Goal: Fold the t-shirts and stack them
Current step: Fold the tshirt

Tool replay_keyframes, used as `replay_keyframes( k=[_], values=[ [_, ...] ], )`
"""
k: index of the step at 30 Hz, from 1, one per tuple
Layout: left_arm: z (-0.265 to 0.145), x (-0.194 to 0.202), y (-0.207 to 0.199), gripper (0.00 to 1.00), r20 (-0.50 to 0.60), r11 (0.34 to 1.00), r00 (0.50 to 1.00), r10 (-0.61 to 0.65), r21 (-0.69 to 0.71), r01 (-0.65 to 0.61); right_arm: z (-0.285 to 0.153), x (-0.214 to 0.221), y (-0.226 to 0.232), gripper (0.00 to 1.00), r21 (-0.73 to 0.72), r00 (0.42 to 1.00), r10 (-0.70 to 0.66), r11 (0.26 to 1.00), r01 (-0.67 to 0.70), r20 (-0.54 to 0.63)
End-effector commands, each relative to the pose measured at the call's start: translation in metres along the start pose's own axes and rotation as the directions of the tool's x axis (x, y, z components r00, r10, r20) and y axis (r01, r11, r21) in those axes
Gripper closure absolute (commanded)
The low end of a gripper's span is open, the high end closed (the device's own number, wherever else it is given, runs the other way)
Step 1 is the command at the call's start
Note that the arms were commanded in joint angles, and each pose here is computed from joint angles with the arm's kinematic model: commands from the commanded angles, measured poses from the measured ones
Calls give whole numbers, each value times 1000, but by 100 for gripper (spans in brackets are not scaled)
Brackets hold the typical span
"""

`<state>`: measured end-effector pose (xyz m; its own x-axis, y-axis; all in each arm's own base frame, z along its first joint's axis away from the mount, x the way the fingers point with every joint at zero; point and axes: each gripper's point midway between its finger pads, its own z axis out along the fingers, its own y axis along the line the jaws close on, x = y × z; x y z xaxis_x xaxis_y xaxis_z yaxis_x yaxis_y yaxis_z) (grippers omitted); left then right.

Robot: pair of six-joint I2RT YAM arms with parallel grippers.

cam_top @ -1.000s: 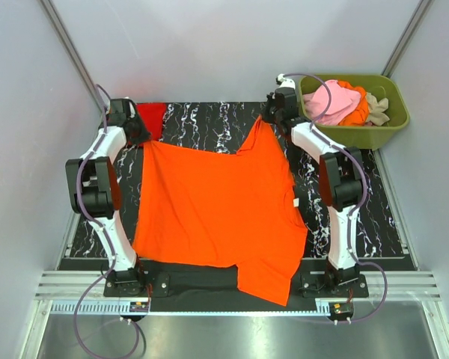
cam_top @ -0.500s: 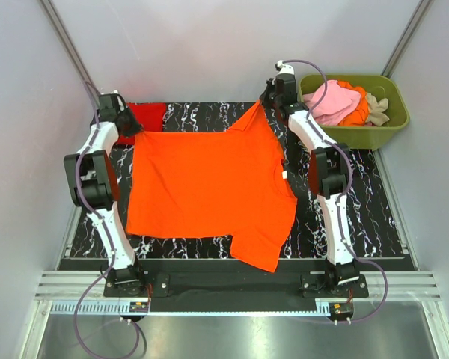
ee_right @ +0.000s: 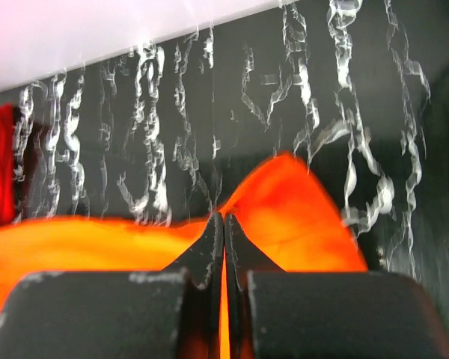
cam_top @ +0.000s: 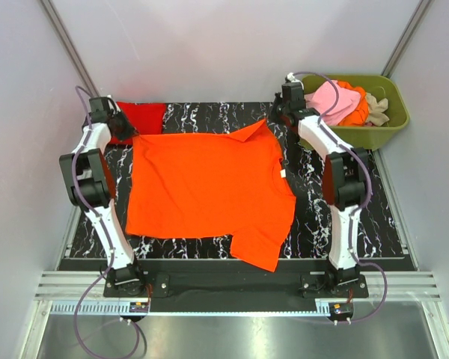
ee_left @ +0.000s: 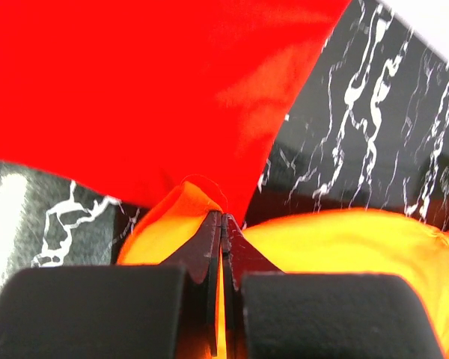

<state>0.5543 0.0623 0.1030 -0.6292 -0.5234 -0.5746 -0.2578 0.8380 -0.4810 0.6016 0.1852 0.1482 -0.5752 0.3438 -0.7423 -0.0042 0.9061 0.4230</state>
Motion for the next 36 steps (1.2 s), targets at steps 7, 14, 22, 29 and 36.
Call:
replay_keyframes(
  k=[7, 14, 22, 29, 36],
  values=[
    [-41, 28, -8, 100, -56, 999, 998, 31, 20, -30, -105, -14, 21, 100, -96, 986, 149, 985, -142, 76],
    [-65, 46, 10, 100, -92, 995, 995, 25, -97, -34, -135, 36, 2, 100, -77, 984, 179, 981, -178, 13],
    [-71, 84, 32, 100, -166, 984, 986, -23, -176, -7, -157, 80, -8, 100, -83, 982, 182, 979, -185, -44],
    [-80, 92, 49, 100, -188, 964, 982, -25, -266, -26, -178, 87, -9, 100, -92, 981, 185, 977, -190, -55],
    [-88, 115, 56, 100, -219, 959, 974, -49, -284, -16, -179, 128, -26, 100, -61, 976, 178, 980, -187, -129]
  ],
)
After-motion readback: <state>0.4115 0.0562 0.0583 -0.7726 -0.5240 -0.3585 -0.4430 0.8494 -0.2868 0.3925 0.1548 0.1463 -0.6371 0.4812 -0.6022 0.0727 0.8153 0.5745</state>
